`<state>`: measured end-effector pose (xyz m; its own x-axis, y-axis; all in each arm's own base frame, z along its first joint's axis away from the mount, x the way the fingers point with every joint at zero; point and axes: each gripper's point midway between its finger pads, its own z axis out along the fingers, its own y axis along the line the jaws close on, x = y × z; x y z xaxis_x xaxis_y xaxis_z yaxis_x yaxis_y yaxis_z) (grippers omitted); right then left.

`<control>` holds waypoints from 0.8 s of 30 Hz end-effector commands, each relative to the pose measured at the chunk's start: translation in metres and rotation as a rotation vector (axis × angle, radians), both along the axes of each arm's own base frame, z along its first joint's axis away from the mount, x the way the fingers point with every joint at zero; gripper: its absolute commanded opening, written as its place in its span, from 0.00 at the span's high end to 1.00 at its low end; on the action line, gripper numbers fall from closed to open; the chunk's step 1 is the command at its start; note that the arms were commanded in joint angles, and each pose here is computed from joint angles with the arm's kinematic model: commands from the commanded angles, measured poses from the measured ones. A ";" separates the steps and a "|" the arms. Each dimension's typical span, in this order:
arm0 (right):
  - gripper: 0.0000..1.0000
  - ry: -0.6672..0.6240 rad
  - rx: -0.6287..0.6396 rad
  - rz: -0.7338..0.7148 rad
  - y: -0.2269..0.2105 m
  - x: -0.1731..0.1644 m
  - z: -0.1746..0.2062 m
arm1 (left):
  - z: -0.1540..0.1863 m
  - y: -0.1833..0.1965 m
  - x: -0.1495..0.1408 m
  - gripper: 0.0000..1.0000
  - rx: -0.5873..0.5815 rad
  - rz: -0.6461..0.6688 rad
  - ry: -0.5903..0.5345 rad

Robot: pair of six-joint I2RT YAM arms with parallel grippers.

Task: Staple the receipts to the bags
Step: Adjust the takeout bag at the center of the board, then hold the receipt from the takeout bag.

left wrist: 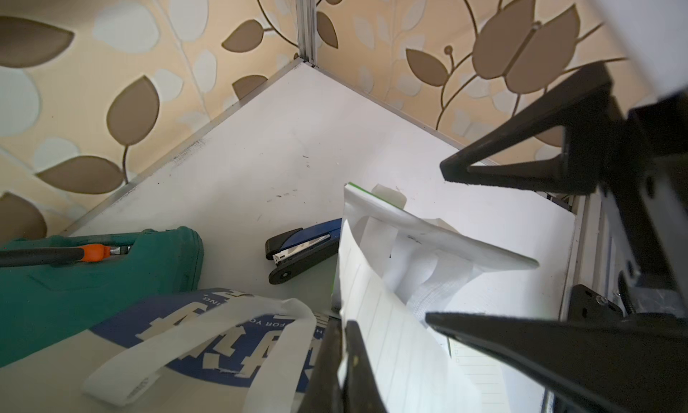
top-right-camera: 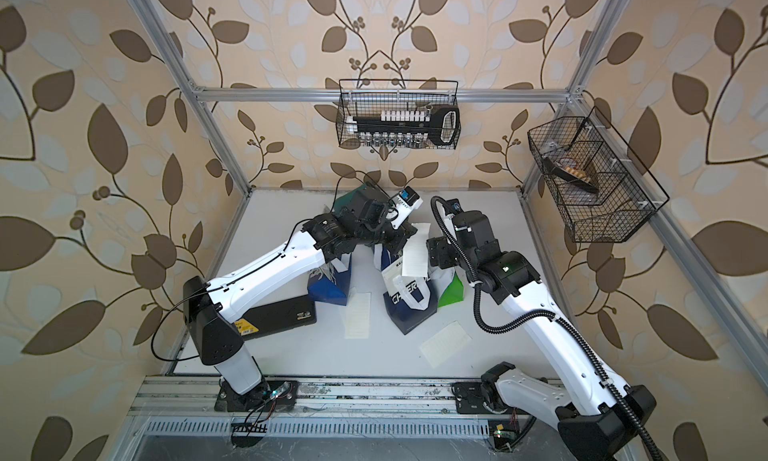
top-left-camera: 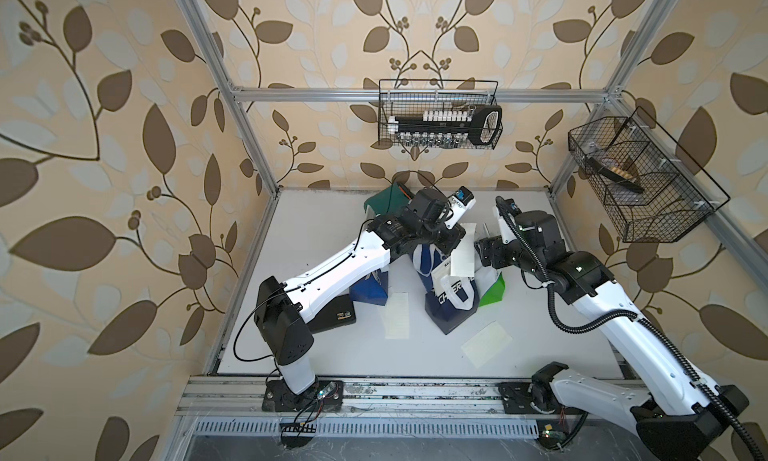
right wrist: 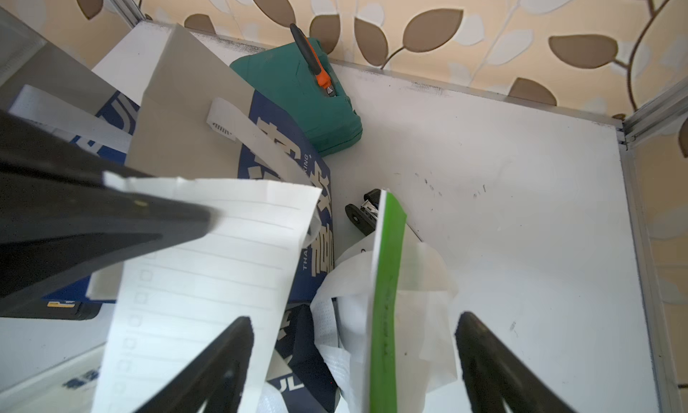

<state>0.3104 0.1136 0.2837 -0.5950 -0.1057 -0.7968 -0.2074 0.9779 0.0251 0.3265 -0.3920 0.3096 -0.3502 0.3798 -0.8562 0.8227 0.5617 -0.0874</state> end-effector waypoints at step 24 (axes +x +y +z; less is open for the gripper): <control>0.14 -0.195 0.439 0.786 0.102 -0.080 0.108 | 0.133 0.084 -0.102 1.00 -0.393 -0.301 0.119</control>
